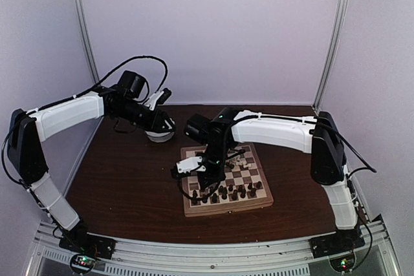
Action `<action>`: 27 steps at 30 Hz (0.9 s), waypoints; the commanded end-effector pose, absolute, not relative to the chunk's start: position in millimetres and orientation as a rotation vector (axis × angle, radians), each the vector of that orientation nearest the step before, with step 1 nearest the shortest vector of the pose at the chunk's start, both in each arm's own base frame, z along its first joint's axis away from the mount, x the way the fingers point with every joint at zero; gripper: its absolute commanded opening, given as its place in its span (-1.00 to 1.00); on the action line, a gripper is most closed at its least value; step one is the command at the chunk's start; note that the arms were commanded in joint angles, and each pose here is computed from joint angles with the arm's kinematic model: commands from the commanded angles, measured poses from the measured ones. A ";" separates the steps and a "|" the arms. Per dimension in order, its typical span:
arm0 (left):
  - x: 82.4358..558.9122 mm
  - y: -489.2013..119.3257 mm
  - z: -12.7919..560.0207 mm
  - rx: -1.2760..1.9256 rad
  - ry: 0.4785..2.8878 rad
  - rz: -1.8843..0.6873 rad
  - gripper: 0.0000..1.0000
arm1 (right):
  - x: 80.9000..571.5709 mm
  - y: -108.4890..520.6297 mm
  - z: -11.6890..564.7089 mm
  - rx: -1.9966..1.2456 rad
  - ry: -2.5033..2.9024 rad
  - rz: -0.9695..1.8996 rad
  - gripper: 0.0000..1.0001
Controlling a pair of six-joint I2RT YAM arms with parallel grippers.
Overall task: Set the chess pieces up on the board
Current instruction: Place the pawn at g7.
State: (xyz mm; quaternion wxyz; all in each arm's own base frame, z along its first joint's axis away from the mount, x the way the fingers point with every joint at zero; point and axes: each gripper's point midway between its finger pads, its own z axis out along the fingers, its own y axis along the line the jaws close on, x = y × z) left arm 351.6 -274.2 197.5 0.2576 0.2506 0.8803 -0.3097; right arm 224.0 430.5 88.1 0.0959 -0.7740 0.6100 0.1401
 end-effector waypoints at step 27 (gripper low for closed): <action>353.5 -276.1 212.5 0.677 2.330 -0.859 -0.14 | 212.0 424.5 66.4 -2.367 1.840 0.391 -0.72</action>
